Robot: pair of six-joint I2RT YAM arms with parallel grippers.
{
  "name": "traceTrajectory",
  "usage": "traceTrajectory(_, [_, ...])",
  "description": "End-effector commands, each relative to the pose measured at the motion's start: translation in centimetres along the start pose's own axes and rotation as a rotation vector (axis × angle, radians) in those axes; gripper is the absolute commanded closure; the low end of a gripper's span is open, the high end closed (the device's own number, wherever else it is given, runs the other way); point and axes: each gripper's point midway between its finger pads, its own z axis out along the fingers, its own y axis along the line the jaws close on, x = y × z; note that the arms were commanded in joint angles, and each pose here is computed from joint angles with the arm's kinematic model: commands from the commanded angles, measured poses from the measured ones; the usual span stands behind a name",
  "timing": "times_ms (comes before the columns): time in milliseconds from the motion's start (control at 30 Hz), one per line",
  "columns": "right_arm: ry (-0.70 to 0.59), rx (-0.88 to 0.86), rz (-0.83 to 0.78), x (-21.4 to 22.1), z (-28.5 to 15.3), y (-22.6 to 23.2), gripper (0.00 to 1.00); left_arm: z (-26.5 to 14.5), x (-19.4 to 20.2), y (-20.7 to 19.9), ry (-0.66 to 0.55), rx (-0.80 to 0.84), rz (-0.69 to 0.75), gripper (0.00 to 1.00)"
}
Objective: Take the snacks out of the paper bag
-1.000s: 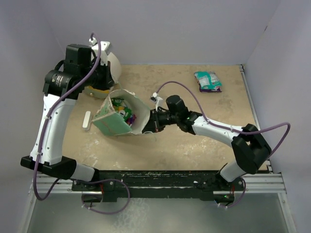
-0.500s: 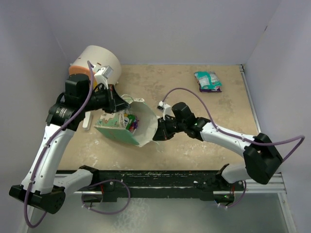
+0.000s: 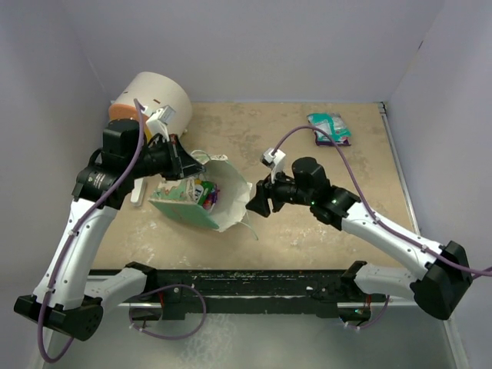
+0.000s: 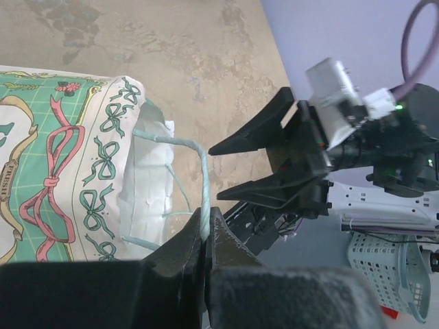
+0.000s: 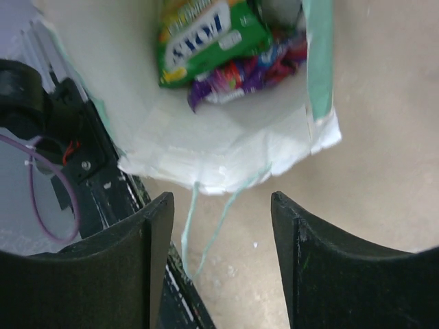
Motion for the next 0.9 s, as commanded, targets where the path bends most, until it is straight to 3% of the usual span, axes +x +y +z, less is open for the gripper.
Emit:
traceTrajectory(0, [-0.244,-0.095,-0.067,-6.8,-0.6,3.0,0.38,-1.2,-0.8,-1.0,-0.062,0.000,-0.020,1.00])
traceTrajectory(200, [-0.536,-0.222,0.177,-11.3,-0.2,7.3,0.36,-1.4,-1.1,-1.2,-0.083,-0.001,-0.064,1.00])
traceTrajectory(267, [-0.581,-0.210,0.299,-11.5,0.6,7.3,0.36,-1.6,-1.3,-1.4,-0.092,-0.001,-0.060,1.00])
traceTrajectory(467, [-0.485,-0.024,0.563,-8.4,5.1,4.0,0.41,-2.2,-0.8,-1.5,-0.071,-0.012,-0.025,1.00])
traceTrajectory(600, [-0.418,-0.001,0.595,-6.9,7.3,3.9,0.44,-2.3,-0.1,-1.7,-0.044,0.011,-0.012,1.00])
traceTrajectory(867, [-0.445,0.118,0.676,-6.3,11.6,2.9,0.47,-2.4,0.5,-1.8,-0.044,0.025,-0.059,1.00])
